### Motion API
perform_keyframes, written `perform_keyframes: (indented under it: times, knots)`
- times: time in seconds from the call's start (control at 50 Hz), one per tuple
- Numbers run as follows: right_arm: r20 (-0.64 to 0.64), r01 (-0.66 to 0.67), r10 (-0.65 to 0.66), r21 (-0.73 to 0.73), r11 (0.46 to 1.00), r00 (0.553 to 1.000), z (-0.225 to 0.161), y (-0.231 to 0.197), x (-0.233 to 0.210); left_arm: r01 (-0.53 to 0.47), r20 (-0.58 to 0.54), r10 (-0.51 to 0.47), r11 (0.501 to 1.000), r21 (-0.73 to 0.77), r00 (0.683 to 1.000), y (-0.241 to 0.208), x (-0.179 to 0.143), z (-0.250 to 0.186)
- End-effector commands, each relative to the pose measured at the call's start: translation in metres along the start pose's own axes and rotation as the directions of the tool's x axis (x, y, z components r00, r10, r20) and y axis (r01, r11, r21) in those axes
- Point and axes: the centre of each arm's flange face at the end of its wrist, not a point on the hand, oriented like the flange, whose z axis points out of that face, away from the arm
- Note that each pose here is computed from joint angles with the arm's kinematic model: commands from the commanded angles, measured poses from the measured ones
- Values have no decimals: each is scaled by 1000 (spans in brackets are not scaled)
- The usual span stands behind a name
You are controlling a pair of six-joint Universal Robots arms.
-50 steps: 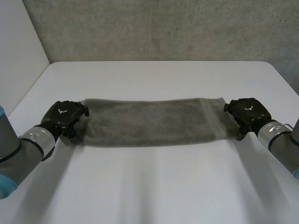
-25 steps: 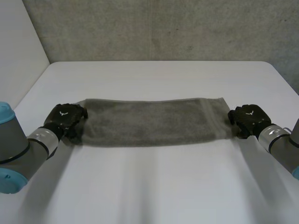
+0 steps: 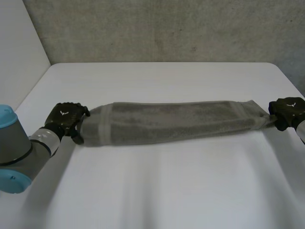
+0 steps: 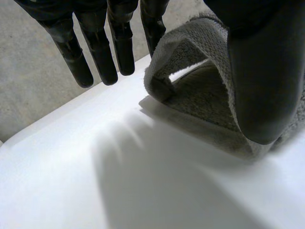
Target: Fold the towel.
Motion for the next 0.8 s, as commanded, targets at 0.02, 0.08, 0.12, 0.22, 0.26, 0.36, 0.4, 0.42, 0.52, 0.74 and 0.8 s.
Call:
perform_keyframes:
  times: [0.02, 0.08, 0.12, 0.22, 0.26, 0.36, 0.4, 0.42, 0.52, 0.74, 0.8]
  knots:
    - [19, -5, 5, -14, 1000, 1000, -6, -3, -5, 5, 12, -5, 1000, -4, 1000, -1, -5, 0]
    - [21, -6, 7, -16, 1000, 1000, -7, -2, -6, 4, 15, -4, 1000, -6, 1000, -1, -5, -3]
    - [23, -8, 8, -20, 1000, 1000, -9, -2, -7, 3, 12, -3, 1000, 0, 1000, -6, -5, -9]
    - [25, -9, 9, -20, 1000, 1000, -15, -6, -7, 8, -1, -8, 1000, 3, 1000, -14, 1, -23]
    - [29, -10, 10, -24, 1000, 1000, -18, -7, -8, 6, -9, -6, 1000, 4, 1000, -17, 4, -27]
    - [43, -13, 14, -39, 999, 999, -29, -11, -7, -1, -4, 1, 1000, 28, 1000, -33, 3, -39]
    - [61, -2, 3, -28, 1000, 998, -34, -15, -7, -8, 16, 7, 998, 65, 1000, -48, -3, -44]
    - [61, -2, 3, -28, 1000, 998, -34, -15, -7, -8, 16, 7, 998, 65, 1000, -48, -3, -44]
    - [-12, 8, -8, -40, 999, 1000, -38, -4, 33, -23, 35, 19, 994, 104, 999, -62, -9, -46]
    - [-113, 65, -71, -55, 996, 991, -44, -19, 96, -29, 50, 23, 992, 124, 999, -68, -14, -46]
    - [-131, 82, -85, -31, 996, 988, -48, -36, 104, -29, 48, 23, 991, 132, 999, -71, -13, -46]
